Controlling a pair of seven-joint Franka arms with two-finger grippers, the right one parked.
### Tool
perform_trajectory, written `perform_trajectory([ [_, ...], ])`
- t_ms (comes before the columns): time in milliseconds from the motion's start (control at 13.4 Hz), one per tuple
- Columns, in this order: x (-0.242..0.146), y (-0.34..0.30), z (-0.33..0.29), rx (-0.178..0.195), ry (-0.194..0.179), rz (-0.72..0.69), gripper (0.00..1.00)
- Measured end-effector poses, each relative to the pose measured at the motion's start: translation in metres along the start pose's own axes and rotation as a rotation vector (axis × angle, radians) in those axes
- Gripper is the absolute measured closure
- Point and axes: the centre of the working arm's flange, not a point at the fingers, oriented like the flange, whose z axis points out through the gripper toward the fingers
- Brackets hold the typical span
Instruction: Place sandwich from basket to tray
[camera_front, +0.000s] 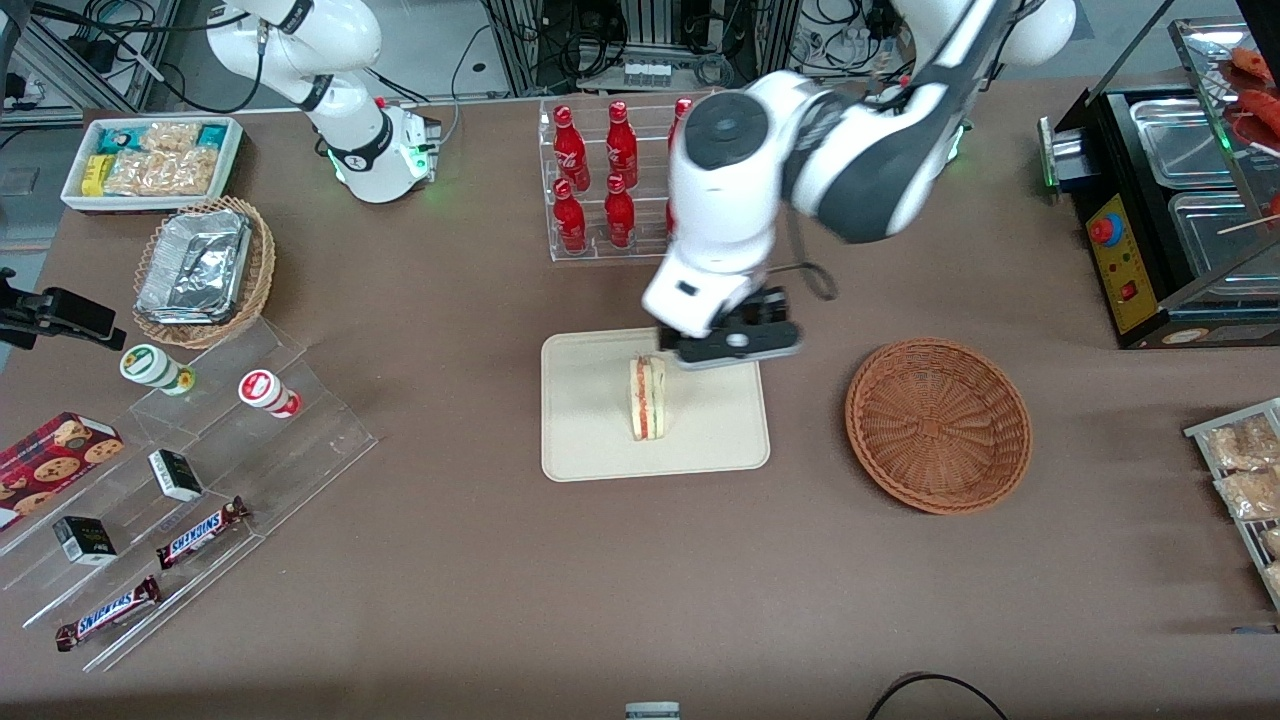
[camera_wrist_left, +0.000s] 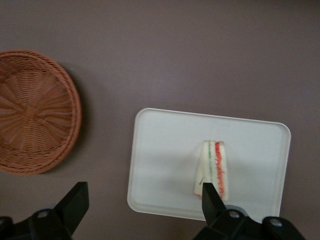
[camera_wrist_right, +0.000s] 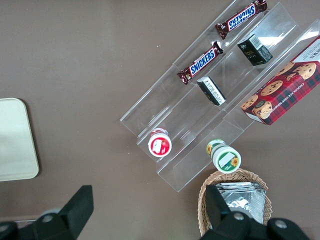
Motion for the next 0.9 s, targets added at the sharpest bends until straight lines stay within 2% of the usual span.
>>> perform_trajectory([
  [224, 0.037, -0.088, -0.032, -0.010, -0.046, 0.014, 0.00],
  [672, 0.069, -0.233, -0.057, 0.009, -0.061, 0.066, 0.00],
  [896, 0.075, -0.271, -0.065, 0.007, -0.071, 0.096, 0.00],
])
